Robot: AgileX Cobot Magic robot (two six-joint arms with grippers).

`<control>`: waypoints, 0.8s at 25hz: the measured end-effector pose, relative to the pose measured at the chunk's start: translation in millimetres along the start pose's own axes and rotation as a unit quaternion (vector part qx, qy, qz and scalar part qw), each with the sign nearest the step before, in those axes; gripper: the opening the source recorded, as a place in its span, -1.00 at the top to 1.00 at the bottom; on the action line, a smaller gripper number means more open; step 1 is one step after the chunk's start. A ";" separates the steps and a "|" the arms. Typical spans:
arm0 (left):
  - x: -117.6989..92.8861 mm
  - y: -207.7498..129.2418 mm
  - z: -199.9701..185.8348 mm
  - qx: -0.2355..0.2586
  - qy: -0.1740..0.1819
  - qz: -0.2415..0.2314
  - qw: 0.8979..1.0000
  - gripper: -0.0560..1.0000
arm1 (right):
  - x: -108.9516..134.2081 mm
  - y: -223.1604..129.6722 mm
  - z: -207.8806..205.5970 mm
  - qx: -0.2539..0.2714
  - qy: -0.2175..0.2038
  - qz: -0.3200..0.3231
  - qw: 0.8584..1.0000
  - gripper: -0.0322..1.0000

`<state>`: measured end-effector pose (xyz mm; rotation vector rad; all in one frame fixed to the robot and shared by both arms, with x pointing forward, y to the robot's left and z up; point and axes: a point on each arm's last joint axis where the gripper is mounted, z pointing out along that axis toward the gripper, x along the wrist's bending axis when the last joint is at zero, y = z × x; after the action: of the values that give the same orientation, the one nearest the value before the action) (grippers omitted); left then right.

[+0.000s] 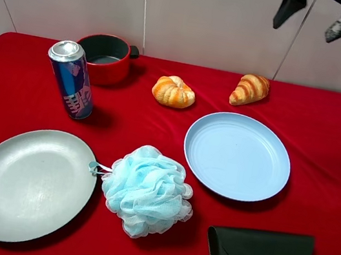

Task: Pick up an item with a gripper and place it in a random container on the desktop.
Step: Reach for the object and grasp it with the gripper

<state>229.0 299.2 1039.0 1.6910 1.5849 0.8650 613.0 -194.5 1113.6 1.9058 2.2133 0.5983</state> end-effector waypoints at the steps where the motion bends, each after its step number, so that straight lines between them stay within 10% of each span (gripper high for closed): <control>1: 0.0 0.0 0.0 0.000 0.000 0.000 1.000 -0.99 | 0.1 5.0 5.8 0.002 0.000 0.005 1.000 -0.40; 20: 0.0 0.0 0.0 0.000 0.000 0.000 1.000 -0.99 | -13.4 59.6 142.1 0.045 -0.043 0.026 0.998 -0.40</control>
<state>229.0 299.2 1039.0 1.6910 1.5849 0.8650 722.8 -173.5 1006.6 1.9980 2.1777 0.4216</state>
